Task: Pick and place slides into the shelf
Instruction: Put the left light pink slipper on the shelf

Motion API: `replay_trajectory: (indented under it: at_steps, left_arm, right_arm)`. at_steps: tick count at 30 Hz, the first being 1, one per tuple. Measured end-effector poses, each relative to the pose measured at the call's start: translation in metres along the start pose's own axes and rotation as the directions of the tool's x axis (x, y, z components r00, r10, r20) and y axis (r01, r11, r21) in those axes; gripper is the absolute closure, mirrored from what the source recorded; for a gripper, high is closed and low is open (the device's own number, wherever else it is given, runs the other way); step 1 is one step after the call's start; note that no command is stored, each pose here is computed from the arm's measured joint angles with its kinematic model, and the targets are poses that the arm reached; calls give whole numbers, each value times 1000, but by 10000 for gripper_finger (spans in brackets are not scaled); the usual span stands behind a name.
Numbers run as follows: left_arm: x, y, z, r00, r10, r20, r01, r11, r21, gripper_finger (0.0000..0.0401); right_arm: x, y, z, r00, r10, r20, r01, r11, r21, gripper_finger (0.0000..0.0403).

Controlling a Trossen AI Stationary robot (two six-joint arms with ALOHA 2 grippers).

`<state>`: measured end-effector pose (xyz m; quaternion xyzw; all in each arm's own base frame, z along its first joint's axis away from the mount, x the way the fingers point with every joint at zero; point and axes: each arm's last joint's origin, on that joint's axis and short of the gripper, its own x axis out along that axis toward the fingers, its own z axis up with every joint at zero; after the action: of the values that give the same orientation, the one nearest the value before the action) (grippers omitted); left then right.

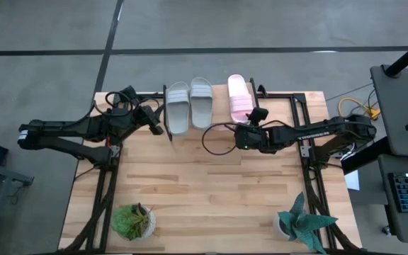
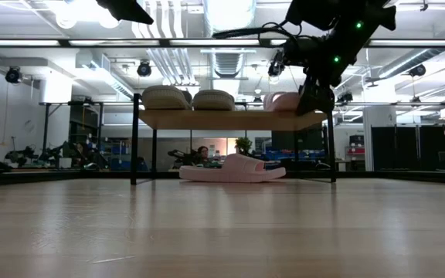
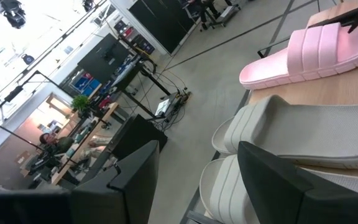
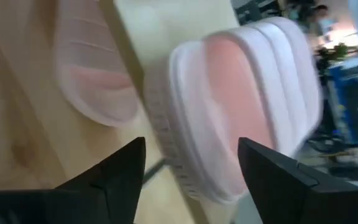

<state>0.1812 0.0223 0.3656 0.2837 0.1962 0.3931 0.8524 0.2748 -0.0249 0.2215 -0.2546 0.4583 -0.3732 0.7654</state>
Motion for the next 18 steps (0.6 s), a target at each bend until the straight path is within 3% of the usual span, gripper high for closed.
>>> replay_trajectory:
  at_steps: [6,18]
  left_arm:
    - [0,0,0,1000,0,0,0,1000,0,198]
    - [0,0,0,1000,0,-1,0,1000,1,198]
  right_arm:
    - [-7,0,0,977,212,37,-214,976,47,142]
    - [-20,-8,6,984,165,64,-168,985,46,131]
